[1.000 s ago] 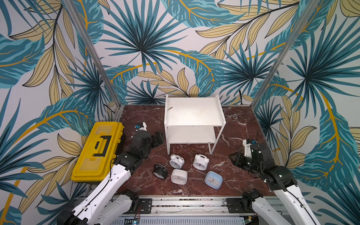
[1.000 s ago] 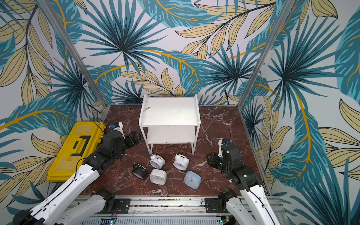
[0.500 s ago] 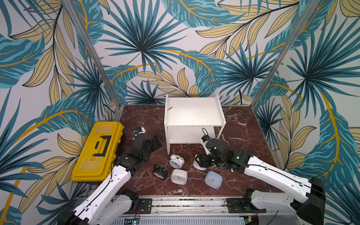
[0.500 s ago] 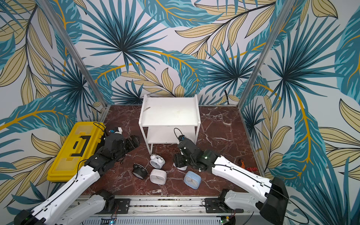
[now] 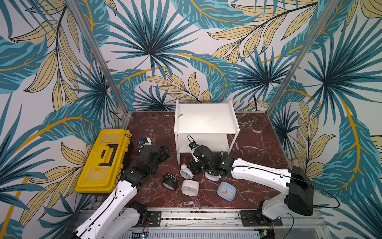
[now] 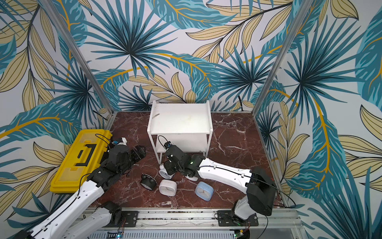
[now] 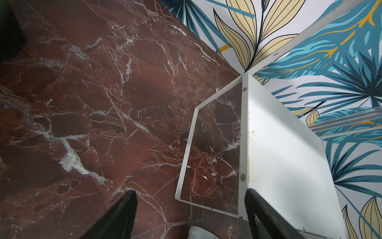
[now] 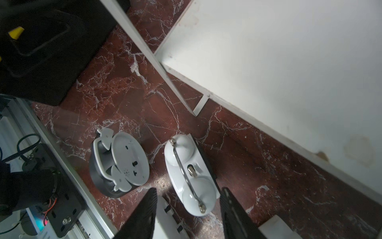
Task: Place the alarm clocks on the shelf by style
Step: Pick up the alarm from the center of the board.
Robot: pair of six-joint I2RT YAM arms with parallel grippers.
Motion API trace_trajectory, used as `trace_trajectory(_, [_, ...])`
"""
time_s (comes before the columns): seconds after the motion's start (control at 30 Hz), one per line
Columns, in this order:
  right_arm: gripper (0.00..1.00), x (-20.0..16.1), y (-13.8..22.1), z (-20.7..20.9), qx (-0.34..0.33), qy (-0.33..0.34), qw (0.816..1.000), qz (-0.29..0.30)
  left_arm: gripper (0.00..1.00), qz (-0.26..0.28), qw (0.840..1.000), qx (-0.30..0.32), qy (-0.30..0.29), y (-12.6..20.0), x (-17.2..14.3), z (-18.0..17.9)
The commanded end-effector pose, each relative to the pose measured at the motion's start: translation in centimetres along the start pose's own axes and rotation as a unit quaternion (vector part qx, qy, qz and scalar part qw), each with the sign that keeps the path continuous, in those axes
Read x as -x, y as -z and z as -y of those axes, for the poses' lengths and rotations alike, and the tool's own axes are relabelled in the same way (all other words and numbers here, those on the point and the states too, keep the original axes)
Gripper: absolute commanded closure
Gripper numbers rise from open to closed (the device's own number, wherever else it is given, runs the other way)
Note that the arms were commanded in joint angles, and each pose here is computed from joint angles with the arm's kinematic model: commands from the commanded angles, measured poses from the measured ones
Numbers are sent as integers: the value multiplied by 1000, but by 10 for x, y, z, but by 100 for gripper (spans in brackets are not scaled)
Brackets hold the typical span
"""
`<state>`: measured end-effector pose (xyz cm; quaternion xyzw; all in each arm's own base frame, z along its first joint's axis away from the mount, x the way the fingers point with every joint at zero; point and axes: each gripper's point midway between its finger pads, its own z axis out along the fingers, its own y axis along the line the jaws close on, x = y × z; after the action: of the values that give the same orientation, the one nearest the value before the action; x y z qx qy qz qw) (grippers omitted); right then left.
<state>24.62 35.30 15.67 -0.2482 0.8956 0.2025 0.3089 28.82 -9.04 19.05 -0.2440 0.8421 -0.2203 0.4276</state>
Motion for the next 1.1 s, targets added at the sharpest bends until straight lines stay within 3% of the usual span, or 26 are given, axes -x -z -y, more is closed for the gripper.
trace_trajectory(0.0, [52,8,-5,-9,12,16,1000,7,16,0,1000,8,5,-2,-6,-9])
trace_trajectory(0.3, [67,-16,-19,-8,-2,19,999,-36,21,-2,1000,2,5,-4,-7,-7])
trace_trajectory(0.63, [82,-19,-24,-4,-21,28,998,-48,25,-5,1000,-2,3,-4,-9,-7])
trace_trajectory(0.67, [88,-19,-24,-3,-23,29,998,-49,25,-4,1000,-1,3,-3,-9,-8])
trace_trajectory(0.8, [95,-16,-21,-2,-30,34,998,-46,26,-2,1000,-1,0,-2,-8,-7])
trace_trajectory(0.83, [100,-15,-19,-2,-31,35,998,-44,27,-2,1000,-1,-1,-2,-7,-7])
trace_trajectory(1.07, [100,-1,12,-4,-26,56,998,-21,27,7,1000,-9,-13,5,4,3])
